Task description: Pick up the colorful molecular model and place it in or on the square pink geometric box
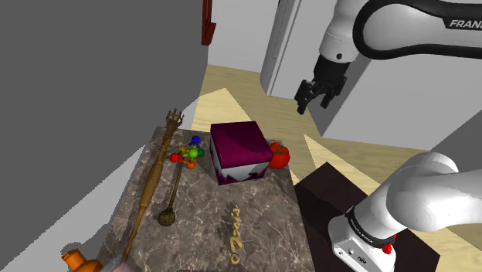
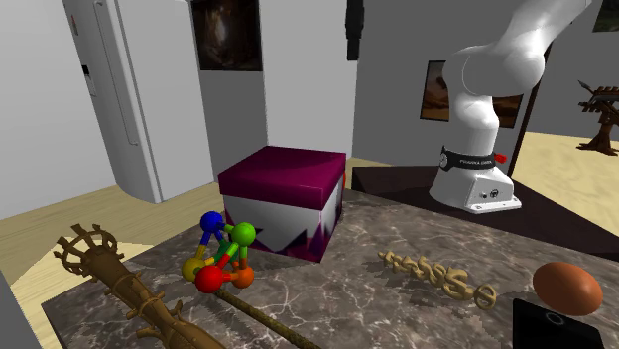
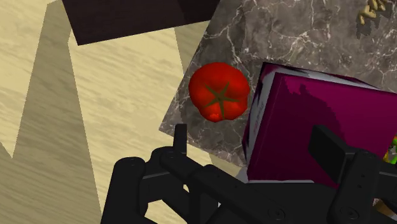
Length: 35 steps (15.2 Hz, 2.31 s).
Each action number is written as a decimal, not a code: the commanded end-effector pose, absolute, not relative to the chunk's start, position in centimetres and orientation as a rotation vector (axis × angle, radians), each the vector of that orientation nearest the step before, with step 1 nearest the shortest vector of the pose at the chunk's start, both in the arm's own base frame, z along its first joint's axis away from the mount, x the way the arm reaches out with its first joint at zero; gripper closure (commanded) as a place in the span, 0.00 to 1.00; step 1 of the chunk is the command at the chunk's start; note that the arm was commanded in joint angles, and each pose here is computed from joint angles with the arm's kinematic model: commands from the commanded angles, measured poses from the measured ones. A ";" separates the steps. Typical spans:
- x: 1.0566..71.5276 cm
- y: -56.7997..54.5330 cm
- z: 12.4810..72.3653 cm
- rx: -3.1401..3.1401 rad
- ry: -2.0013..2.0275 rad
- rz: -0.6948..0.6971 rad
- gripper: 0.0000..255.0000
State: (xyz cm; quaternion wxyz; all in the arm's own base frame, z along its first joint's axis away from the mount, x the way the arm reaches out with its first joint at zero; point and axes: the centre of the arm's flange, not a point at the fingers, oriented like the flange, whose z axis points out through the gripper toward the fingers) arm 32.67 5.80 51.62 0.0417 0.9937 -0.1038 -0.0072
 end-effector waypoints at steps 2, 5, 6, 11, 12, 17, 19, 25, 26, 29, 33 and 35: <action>34.2 8.2 49.5 3.052 -0.382 -0.014 0.00; 35.9 10.7 47.3 3.061 -0.442 -0.008 0.00; 36.5 11.5 46.5 3.063 -0.463 -0.006 0.00; 39.5 15.5 42.9 3.074 -0.566 0.003 0.00; 40.2 16.3 42.2 3.076 -0.586 0.005 0.00; 43.6 20.2 38.7 3.083 -0.690 0.015 0.00; 45.0 21.8 37.4 3.084 -0.732 0.019 0.00; 49.7 26.2 33.5 3.086 -0.859 0.031 0.00; 50.5 26.9 32.8 3.085 -0.880 0.033 0.00; 53.0 29.0 31.0 3.084 -0.944 0.040 0.00; 54.3 30.1 29.0 3.082 -0.975 0.043 0.00; 54.3 30.2 28.0 3.082 -0.975 0.043 0.00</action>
